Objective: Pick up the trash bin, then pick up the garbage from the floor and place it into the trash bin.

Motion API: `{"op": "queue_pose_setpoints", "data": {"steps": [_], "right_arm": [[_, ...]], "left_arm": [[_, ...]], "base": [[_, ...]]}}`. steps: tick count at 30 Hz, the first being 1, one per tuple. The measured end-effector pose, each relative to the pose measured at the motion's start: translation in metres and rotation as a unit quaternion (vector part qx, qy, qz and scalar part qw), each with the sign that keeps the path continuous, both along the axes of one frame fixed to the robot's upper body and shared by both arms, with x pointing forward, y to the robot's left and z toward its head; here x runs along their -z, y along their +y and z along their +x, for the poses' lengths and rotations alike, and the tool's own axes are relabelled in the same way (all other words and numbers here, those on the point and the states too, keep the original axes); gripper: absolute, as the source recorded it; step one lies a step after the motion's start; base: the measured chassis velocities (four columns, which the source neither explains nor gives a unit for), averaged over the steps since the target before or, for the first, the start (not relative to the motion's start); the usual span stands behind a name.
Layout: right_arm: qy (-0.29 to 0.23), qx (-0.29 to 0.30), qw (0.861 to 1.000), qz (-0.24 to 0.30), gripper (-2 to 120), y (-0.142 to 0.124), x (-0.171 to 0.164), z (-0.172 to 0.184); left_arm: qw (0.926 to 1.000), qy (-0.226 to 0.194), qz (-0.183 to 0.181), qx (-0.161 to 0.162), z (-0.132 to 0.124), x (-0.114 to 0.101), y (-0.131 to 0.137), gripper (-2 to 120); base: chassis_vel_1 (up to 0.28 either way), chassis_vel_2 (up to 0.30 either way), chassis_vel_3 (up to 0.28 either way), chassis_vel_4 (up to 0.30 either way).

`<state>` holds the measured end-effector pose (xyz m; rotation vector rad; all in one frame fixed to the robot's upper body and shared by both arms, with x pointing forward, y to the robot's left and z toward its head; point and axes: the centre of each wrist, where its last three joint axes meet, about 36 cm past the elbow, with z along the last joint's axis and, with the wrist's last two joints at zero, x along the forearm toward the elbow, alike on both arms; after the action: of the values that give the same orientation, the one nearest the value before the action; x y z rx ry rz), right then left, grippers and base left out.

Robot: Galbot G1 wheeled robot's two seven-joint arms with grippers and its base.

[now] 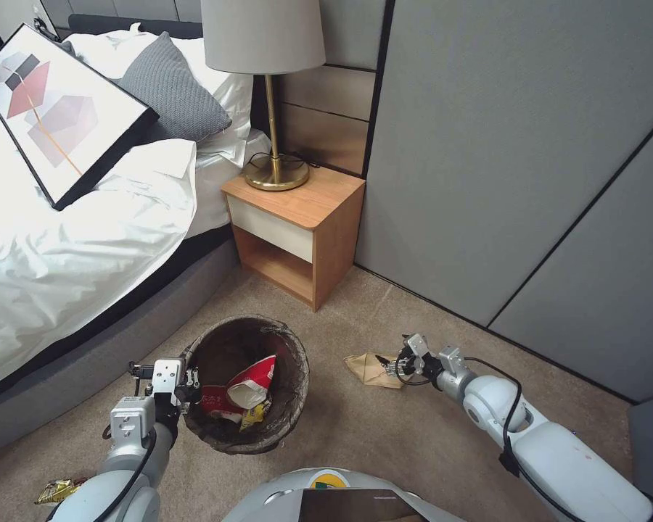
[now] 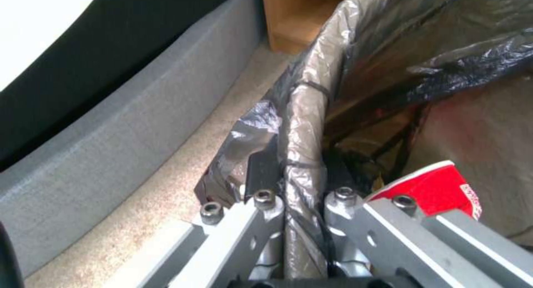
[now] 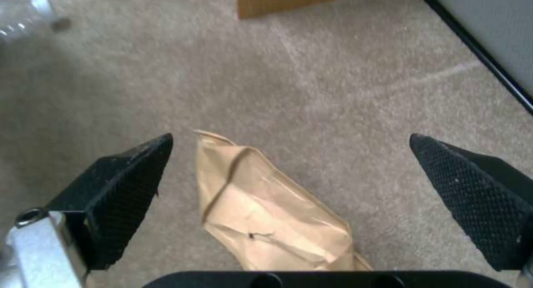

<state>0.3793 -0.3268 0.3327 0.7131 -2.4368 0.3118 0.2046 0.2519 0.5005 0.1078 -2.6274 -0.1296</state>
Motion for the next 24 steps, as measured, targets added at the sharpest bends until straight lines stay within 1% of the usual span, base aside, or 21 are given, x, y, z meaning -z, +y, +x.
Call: {"op": "queue_pose_setpoints", "data": {"steps": [8, 15, 17, 19, 24], "right_arm": [[0.01, 0.001, 1.0, -0.021, 100, -0.011, 0.014, 0.019], [0.019, -0.011, 0.999, -0.041, 100, -0.021, 0.029, 0.034], [0.02, -0.013, 0.999, -0.043, 100, -0.021, 0.032, 0.036], [0.022, -0.019, 0.998, -0.049, 100, -0.021, 0.042, 0.041], [0.023, -0.027, 0.998, -0.053, 100, -0.019, 0.051, 0.045]], "left_arm": [[1.0, -0.006, 0.0, 0.001, 0.002, -0.001, 0.0, 2], [1.0, -0.008, 0.001, 0.002, 0.003, -0.002, 0.0, 2], [1.0, -0.009, 0.001, 0.002, 0.003, -0.002, 0.0, 2], [1.0, -0.009, 0.001, 0.002, 0.004, -0.002, 0.0, 2], [0.9999, -0.011, 0.001, 0.002, 0.004, -0.002, 0.0, 2]], "base": [[0.0, 0.0, 0.0, 0.0], [0.0, 0.0, 0.0, 0.0], [0.0, 0.0, 0.0, 0.0], [0.0, 0.0, 0.0, 0.0], [0.0, 0.0, 0.0, 0.0]]}}
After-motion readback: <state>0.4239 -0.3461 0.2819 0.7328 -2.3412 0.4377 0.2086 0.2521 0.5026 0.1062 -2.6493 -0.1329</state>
